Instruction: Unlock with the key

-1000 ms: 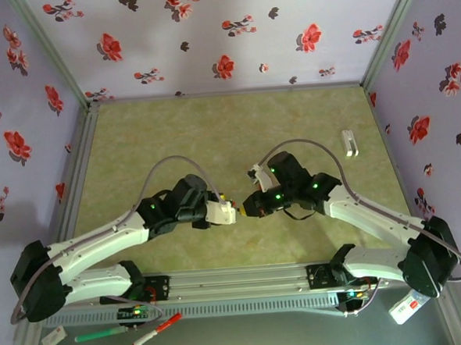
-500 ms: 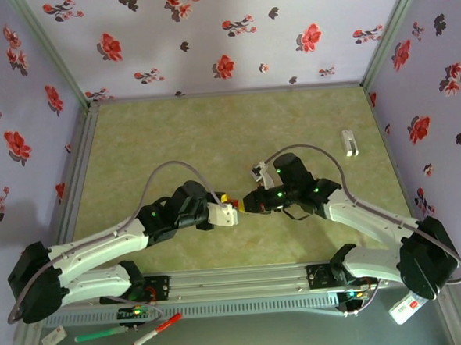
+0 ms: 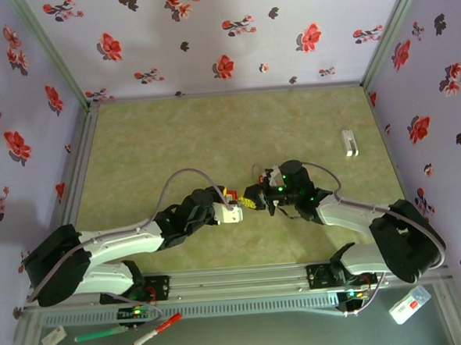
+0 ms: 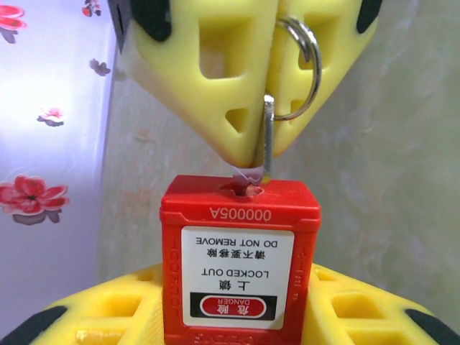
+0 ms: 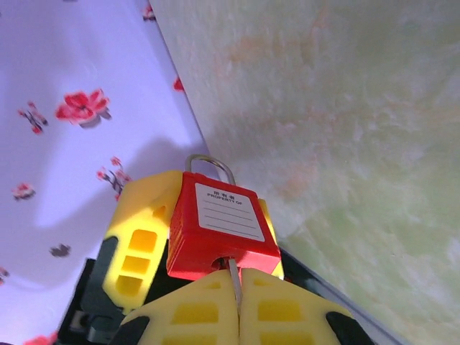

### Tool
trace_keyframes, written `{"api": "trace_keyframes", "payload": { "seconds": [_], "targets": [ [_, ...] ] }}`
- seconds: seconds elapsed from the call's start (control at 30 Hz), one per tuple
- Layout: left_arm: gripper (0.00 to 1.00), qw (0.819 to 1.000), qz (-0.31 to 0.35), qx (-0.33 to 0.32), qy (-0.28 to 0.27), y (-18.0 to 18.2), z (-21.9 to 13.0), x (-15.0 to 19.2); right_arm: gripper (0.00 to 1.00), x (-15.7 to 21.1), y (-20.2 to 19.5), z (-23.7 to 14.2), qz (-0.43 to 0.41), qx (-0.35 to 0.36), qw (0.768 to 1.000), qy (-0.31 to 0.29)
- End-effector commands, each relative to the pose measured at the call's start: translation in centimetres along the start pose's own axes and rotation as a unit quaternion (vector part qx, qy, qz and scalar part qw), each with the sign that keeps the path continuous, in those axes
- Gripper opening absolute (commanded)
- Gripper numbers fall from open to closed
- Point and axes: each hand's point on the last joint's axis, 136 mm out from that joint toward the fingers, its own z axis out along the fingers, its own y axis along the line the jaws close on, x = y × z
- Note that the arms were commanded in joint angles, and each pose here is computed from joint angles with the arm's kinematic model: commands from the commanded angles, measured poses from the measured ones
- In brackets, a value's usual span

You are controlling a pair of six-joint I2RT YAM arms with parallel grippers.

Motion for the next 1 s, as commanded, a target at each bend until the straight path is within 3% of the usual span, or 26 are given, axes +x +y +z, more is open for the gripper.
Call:
{"api": "trace_keyframes", "payload": {
  "seconds": [0.0,0.07,0.1,0.2,0.33,0.47,0.5,0.57,0.77,0.87,0.97],
  "targets": [
    [0.0,0.986,-0.027,-0.093,-0.139,5.2,-1.9,-7.2,0.0,-1.9,2.6,-0.4,0.041,-0.049,0.996,-0.054],
    [0.0,0.986,-0.04,-0.09,-0.138,5.1,-1.8,-7.0,0.0,-1.9,2.6,-0.8,0.046,-0.045,0.996,-0.059],
    [0.0,0.985,-0.053,-0.087,-0.137,5.2,-1.7,-6.9,0.05,-1.9,2.6,-1.0,0.047,-0.043,0.996,-0.062],
    [0.0,0.981,-0.128,-0.062,-0.135,5.9,-1.7,-5.9,0.33,-2.6,2.6,-3.0,0.031,-0.022,0.996,-0.082],
    [0.0,0.961,-0.231,-0.038,-0.144,7.8,-2.2,-5.0,0.7,-4.1,2.8,-8.4,-0.005,0.029,0.987,-0.156],
    [0.0,0.924,-0.343,-0.016,-0.165,10.0,-2.9,-5.1,0.9,-4.5,4.2,-14.1,-0.1,0.083,0.962,-0.239],
    [0.0,0.913,-0.37,-0.017,-0.172,10.8,-3.1,-5.2,0.91,-4.5,4.4,-14.9,-0.127,0.097,0.954,-0.255],
    [0.0,0.87,-0.457,-0.017,-0.183,12.9,-3.6,-5.3,0.91,-4.2,4.9,-15.6,-0.181,0.094,0.941,-0.27],
    [0.0,0.765,-0.615,0.012,-0.189,16.4,-4.1,-6.6,0.86,-2.5,6.9,-14.5,-0.312,0.014,0.905,-0.289],
    [0.0,0.74,-0.647,0.025,-0.183,17.1,-3.9,-7.2,0.86,-2.2,7.0,-13.2,-0.35,0.017,0.889,-0.294],
    [0.0,0.743,-0.643,0.026,-0.182,17.4,-4.1,-7.6,0.86,-2.2,7.1,-11.6,-0.359,0.012,0.89,-0.281]
  ]
}}
